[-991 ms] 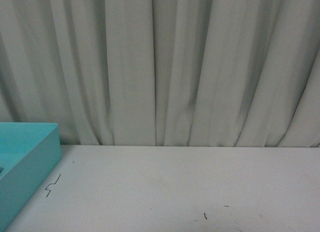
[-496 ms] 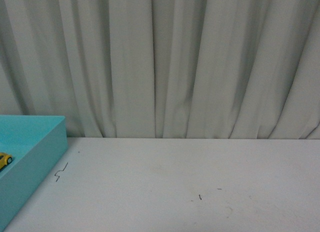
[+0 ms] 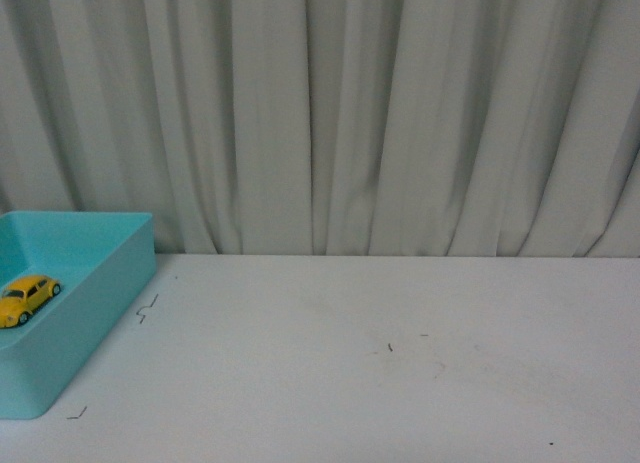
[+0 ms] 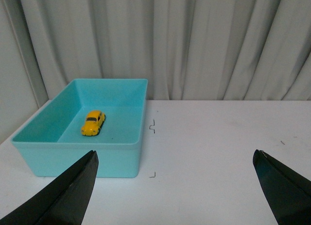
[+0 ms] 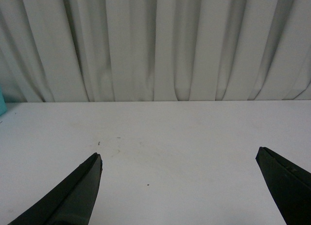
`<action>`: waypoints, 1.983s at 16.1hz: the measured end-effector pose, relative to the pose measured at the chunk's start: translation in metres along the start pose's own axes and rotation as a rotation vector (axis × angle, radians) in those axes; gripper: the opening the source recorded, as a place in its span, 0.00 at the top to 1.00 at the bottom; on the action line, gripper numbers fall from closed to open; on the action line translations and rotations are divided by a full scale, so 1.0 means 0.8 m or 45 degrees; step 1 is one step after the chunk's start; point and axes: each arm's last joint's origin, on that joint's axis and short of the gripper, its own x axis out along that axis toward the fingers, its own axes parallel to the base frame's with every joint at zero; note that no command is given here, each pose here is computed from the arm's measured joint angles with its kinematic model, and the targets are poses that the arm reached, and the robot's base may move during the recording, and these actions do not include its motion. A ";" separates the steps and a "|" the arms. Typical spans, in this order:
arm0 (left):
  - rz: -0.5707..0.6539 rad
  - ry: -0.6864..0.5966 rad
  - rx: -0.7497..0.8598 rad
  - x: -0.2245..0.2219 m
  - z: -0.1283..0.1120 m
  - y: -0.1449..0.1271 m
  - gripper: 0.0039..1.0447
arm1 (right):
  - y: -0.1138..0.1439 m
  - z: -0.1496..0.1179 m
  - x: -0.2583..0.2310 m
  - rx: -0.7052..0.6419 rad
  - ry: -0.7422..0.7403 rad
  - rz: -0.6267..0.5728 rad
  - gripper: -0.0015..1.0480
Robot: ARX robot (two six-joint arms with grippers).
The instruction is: Wind up and store yellow beetle toy
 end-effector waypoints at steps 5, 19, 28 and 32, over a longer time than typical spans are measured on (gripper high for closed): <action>0.000 0.000 0.000 0.000 0.000 0.000 0.06 | 0.000 0.000 0.000 0.000 0.000 0.000 0.06; 0.000 -0.001 0.000 0.000 0.000 0.000 0.06 | 0.000 0.000 0.000 0.000 0.000 0.000 0.06; 0.001 -0.002 0.000 0.000 0.000 0.000 0.06 | 0.000 0.000 0.000 0.000 -0.004 -0.001 0.06; 0.000 -0.001 0.000 0.000 0.000 0.000 0.06 | 0.000 0.000 0.000 0.000 -0.001 -0.001 0.06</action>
